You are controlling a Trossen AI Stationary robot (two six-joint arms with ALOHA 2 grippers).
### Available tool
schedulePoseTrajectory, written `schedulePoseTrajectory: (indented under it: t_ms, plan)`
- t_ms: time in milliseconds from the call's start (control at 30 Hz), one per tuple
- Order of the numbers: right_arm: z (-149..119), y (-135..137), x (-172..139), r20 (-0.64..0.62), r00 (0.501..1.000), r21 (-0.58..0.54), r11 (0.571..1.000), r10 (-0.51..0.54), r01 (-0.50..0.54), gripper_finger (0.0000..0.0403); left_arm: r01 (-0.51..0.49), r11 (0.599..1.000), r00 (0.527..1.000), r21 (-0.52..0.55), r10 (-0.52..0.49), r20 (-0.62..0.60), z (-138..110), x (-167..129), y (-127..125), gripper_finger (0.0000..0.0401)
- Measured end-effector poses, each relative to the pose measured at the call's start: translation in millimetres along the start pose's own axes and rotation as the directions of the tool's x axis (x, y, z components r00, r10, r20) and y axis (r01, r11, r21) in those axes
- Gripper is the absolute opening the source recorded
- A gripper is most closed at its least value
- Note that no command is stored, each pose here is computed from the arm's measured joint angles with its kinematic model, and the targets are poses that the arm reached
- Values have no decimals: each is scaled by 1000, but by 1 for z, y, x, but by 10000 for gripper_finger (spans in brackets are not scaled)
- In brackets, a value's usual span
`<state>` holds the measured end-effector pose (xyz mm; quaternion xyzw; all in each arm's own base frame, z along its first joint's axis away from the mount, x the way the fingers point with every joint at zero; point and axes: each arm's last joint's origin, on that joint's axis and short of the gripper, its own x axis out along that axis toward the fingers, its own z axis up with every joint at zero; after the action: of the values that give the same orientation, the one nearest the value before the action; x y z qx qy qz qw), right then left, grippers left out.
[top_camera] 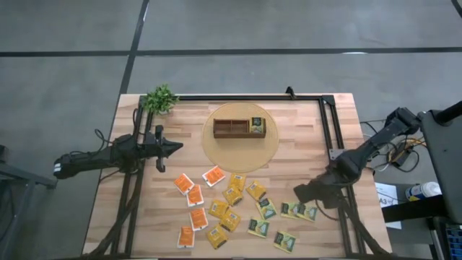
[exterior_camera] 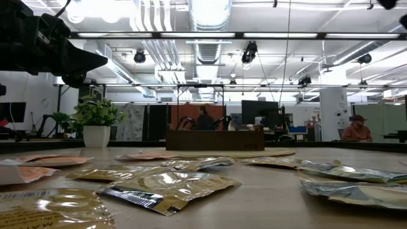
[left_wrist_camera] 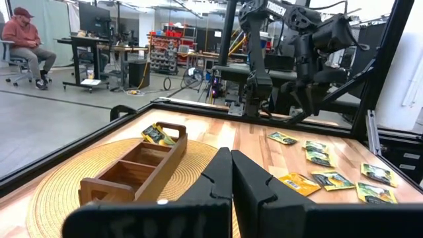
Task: Pick & Place Tea
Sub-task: Put the yellow tea bag into the right section of the wooden organizer
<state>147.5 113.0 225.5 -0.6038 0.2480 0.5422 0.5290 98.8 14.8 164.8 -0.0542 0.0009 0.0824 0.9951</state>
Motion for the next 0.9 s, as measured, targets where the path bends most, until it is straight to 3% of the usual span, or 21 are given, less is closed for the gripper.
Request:
schedulePoseTrajectory:
  t_ms: [467, 900]
  plan:
    - [7, 34, 23, -6, 993, -188, 975, 119, -118, 139, 0, 1000, 1000, 0, 0, 0, 0, 0, 0, 0]
    - [-1, 54, 37, -26, 983, -192, 964, 180, -182, 139, 0, 1000, 1000, 0, 0, 0, 0, 0, 0, 0]
